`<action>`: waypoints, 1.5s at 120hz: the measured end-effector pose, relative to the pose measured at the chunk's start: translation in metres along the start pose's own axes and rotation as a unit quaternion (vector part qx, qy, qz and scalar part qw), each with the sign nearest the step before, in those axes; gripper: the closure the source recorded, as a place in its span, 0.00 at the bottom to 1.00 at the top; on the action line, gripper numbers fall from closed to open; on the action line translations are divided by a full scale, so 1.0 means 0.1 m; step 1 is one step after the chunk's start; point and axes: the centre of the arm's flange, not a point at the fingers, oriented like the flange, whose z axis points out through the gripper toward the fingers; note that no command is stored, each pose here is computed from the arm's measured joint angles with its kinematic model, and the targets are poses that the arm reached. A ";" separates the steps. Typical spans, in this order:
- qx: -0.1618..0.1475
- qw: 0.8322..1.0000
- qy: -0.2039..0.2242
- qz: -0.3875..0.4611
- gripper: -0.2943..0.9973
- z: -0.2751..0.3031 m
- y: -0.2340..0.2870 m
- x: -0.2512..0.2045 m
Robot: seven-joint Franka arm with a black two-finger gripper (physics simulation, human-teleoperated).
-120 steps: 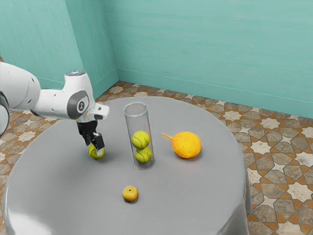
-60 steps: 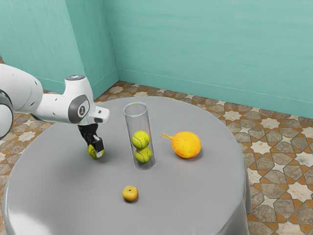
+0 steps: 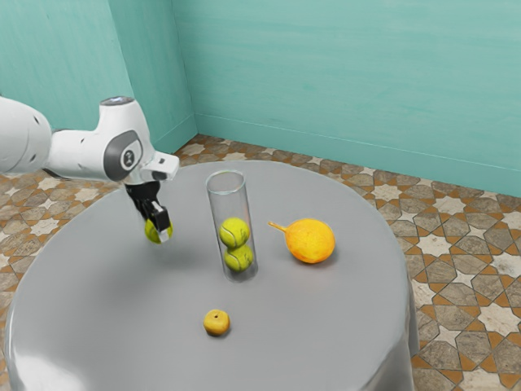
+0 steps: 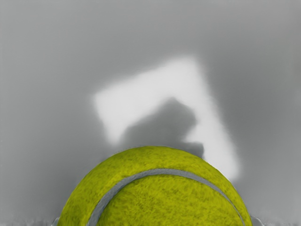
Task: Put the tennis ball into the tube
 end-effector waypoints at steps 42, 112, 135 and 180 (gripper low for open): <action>-0.011 0.999 0.015 0.027 0.57 -1.20 0.44 -0.11; -0.005 0.993 0.045 0.110 0.59 -2.38 1.27 0.30; -0.010 0.990 0.043 0.134 0.55 -2.35 1.50 0.55; -0.028 0.989 0.033 0.141 0.53 -2.07 1.56 0.88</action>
